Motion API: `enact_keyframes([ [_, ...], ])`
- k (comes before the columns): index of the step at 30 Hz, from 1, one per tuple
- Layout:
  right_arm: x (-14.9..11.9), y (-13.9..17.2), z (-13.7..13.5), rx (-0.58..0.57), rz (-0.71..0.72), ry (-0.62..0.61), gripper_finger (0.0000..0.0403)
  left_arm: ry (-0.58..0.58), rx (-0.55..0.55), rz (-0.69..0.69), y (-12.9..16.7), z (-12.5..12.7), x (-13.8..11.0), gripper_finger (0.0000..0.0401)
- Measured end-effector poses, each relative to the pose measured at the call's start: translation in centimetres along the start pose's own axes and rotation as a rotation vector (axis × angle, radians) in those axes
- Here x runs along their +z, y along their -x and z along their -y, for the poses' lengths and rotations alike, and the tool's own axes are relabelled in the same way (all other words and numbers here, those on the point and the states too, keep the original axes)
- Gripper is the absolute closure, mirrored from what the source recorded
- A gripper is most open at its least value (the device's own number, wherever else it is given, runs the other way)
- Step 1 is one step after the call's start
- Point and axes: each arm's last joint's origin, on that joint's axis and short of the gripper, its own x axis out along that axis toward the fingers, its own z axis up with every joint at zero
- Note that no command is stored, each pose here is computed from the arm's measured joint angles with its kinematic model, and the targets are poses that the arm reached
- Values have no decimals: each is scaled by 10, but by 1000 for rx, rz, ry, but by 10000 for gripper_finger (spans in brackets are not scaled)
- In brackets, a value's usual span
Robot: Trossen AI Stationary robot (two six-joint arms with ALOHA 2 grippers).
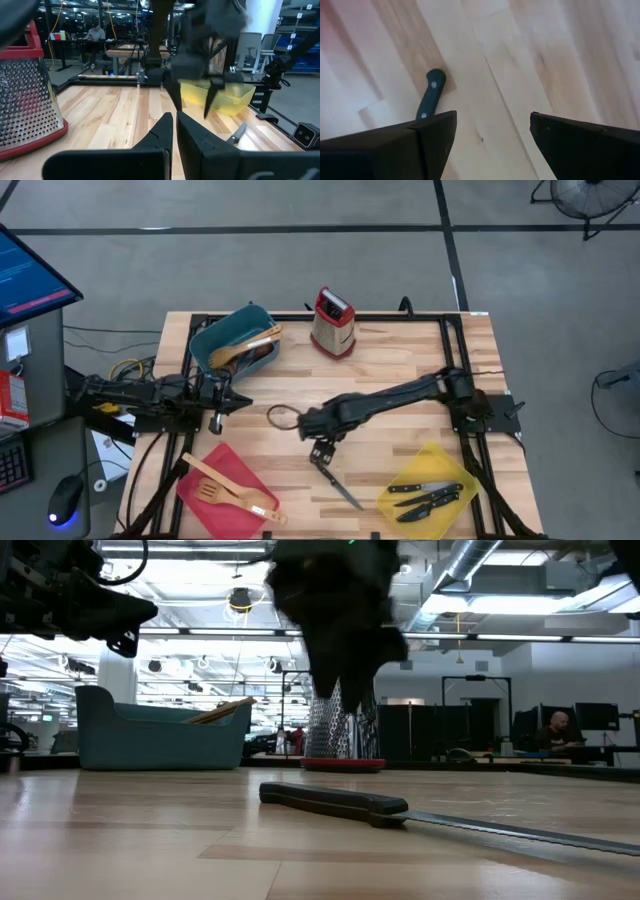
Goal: Pick & Place Kitchen Items
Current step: Put the black table knife into the yellow bin
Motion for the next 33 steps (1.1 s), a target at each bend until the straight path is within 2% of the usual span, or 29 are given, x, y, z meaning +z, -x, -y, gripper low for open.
enact_keyframes([
  [3, 10, -21, -12, -35, -55, 14, 143, 0, 0, 2, 0, 0, 0, 393],
  [9, 17, -51, -38, 7, -124, 78, 143, 0, -1, 4, 0, 0, 0, 393],
  [19, 18, -48, -42, 4, -123, 91, 143, 1, 0, 11, 0, 0, 1, 393],
  [33, 25, -48, -30, -8, -149, 98, 143, 1, -1, 15, 0, 0, 1, 393],
])
